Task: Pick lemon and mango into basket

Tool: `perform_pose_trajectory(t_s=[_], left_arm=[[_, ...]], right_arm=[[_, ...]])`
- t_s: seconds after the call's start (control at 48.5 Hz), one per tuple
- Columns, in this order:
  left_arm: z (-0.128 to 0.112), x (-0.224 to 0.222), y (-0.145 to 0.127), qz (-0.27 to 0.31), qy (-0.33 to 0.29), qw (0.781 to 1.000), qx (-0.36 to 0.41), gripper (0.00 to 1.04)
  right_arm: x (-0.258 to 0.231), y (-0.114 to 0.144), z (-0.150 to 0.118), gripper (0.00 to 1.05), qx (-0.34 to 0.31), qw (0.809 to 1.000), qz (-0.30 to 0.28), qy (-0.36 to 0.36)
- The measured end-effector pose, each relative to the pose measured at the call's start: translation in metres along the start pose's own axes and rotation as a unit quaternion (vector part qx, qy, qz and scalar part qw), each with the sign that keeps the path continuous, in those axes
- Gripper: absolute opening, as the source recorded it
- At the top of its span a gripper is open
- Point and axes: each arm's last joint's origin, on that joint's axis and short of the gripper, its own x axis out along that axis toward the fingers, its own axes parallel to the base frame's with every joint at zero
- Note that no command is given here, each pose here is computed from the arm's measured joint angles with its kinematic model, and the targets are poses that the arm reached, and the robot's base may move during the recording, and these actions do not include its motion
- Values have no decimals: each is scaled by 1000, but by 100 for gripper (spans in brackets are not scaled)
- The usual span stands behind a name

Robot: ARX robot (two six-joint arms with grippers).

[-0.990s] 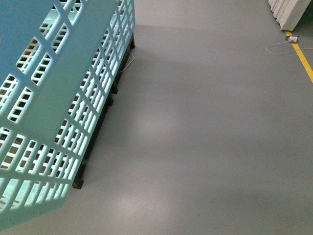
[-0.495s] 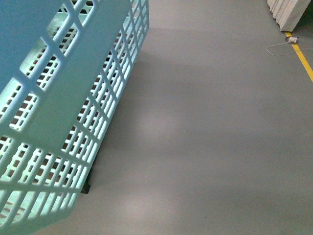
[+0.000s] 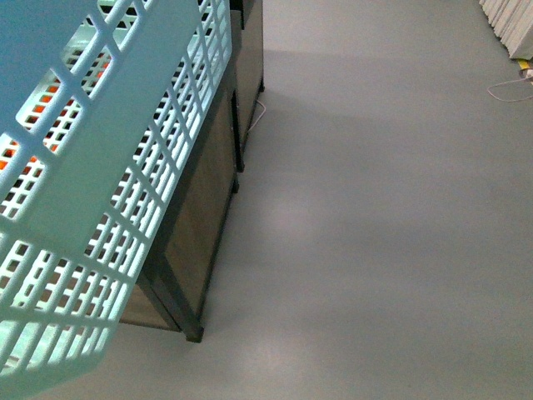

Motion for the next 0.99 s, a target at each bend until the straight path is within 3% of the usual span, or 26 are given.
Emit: perform_pose_trajectory(t_s=[0.99], left_arm=[[0, 0, 0, 0, -1, 1000, 1, 5]], right_arm=[[0, 0, 0, 96, 0, 1000, 1, 0]])
